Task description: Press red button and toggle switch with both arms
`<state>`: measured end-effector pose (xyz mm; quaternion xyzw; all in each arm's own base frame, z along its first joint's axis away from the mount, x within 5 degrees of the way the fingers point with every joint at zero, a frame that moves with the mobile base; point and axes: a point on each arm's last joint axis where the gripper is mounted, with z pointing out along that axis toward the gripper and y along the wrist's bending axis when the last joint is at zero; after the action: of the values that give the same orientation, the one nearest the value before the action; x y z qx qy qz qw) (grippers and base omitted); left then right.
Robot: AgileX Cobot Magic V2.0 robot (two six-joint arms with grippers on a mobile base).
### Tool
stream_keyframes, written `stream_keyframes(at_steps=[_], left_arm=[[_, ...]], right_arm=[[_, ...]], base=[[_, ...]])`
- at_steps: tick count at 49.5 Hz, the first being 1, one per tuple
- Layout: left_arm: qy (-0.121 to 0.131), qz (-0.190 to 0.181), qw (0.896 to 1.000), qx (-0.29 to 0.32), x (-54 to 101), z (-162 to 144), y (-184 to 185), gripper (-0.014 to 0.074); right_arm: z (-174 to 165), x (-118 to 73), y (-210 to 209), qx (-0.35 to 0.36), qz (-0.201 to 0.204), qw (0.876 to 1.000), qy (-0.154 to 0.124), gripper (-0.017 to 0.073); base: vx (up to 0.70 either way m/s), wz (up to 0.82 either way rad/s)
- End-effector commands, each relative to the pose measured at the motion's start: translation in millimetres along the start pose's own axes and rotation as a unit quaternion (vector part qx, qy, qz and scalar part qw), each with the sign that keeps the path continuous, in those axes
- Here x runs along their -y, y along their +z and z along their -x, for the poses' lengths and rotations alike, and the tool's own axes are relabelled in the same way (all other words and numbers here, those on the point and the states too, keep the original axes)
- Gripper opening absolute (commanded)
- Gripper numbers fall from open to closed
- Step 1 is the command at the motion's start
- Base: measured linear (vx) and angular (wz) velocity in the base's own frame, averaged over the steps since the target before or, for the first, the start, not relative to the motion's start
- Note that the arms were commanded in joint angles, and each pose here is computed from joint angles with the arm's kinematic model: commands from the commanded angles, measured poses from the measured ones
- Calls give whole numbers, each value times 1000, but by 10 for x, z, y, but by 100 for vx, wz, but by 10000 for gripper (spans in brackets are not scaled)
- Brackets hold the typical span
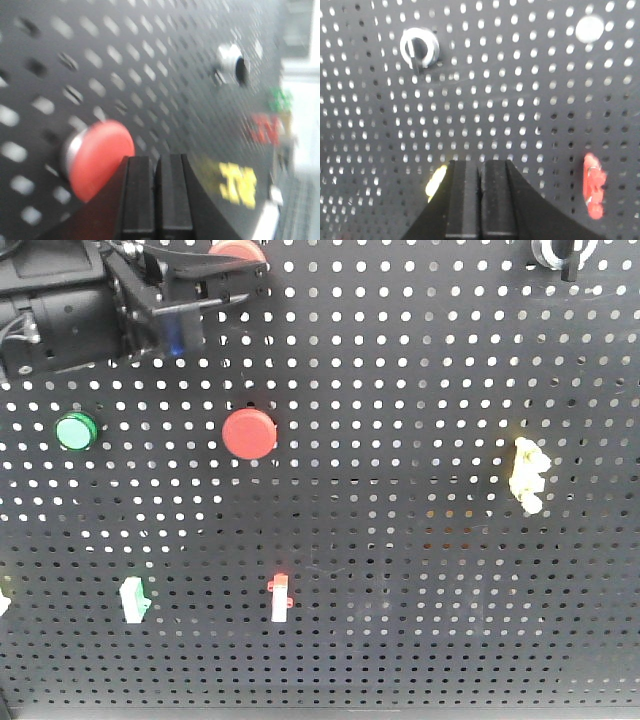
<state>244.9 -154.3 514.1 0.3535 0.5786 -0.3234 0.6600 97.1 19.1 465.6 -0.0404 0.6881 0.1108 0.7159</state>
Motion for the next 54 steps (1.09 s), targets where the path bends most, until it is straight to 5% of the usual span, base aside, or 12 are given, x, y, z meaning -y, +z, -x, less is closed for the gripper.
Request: stream_keyframes(at_steps=[1, 5, 12, 13, 25, 54], left_arm=[[27, -14, 999, 17, 156, 207, -203, 2], [45, -24, 999, 1, 287, 181, -360, 2], [37, 10, 999, -6, 440, 13, -648, 2], [21, 30, 999, -21, 549, -231, -840, 2], [0, 72, 997, -42, 744, -702, -1200, 2], [-6, 81, 996, -32, 795, -710, -1292, 2]], right_arm=[[115, -14, -21, 23, 1, 1000, -16, -3], [128, -62, -50, 5, 21, 999, -30, -3], [247, -147, -65, 30, 61, 997, -32, -3], [326, -211, 49, 36, 110, 993, -7, -3], [404, -331, 700, 7, 278, 959, 46, -3], [575, -143, 1485, 2, 260, 963, 75, -3]], base=[[0, 0], [0, 0], [0, 0], [0, 0], [0, 0], [0, 0]])
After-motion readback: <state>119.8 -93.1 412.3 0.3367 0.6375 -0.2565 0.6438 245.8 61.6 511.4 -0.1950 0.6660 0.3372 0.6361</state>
